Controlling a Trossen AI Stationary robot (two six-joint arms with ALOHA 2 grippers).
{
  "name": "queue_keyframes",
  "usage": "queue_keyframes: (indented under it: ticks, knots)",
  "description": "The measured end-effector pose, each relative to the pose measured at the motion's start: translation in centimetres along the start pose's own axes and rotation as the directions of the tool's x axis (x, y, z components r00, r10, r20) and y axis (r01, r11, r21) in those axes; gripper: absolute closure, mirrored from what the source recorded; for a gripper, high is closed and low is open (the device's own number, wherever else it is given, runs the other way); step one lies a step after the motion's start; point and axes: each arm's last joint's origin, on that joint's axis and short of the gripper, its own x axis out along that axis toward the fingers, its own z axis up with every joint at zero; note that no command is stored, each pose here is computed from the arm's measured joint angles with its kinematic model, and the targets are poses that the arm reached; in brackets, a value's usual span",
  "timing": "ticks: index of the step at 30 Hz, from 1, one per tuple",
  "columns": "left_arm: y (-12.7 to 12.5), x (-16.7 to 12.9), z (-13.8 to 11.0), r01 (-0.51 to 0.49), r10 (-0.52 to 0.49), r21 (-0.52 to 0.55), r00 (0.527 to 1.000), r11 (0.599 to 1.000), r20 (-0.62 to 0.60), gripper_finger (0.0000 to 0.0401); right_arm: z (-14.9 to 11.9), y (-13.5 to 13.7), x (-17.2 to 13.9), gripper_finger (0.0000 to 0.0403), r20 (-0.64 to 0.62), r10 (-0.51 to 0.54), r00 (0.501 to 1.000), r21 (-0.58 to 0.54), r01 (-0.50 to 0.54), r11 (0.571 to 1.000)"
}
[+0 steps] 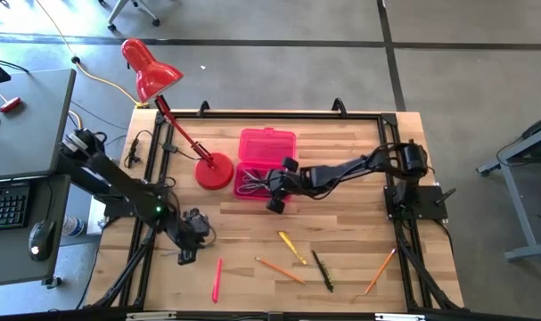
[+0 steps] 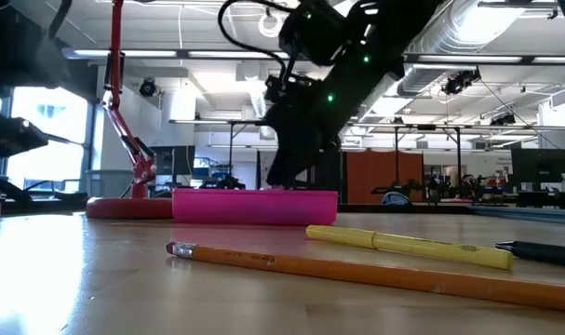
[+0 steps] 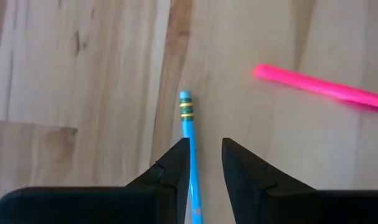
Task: Pick & place school supplies into a supply box
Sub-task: Put the light blue pencil into the pink supply box
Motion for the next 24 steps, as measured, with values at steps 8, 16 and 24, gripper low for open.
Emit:
queue_keyframes:
  ticks: [8, 16, 24]
  knots:
    - [-0.5, 2.9, -0.4, -0.088, 0.088, 0.011, 0.996, 0.996, 0.005, 0.0277, 1.0, -0.1, -1.0, 0.0296, 0.057, 0.011, 0.998, 0.018, -0.012, 1.0]
    - [-0.3, 4.1, -0.6, -0.164, 0.164, 0.021, 0.986, 0.986, 0.023, 0.0285, 1.2, 0.0, -1.1, 0.0295, 0.072, 0.047, 0.996, 0.028, -0.049, 0.998]
    - [-0.1, 4.2, 0.1, -0.261, 0.241, 0.104, 0.955, 0.96, 0.173, 0.0386, 1.5, 0.9, -1.4, 0.0295, 0.115, 0.072, 0.991, 0.052, -0.078, 0.996]
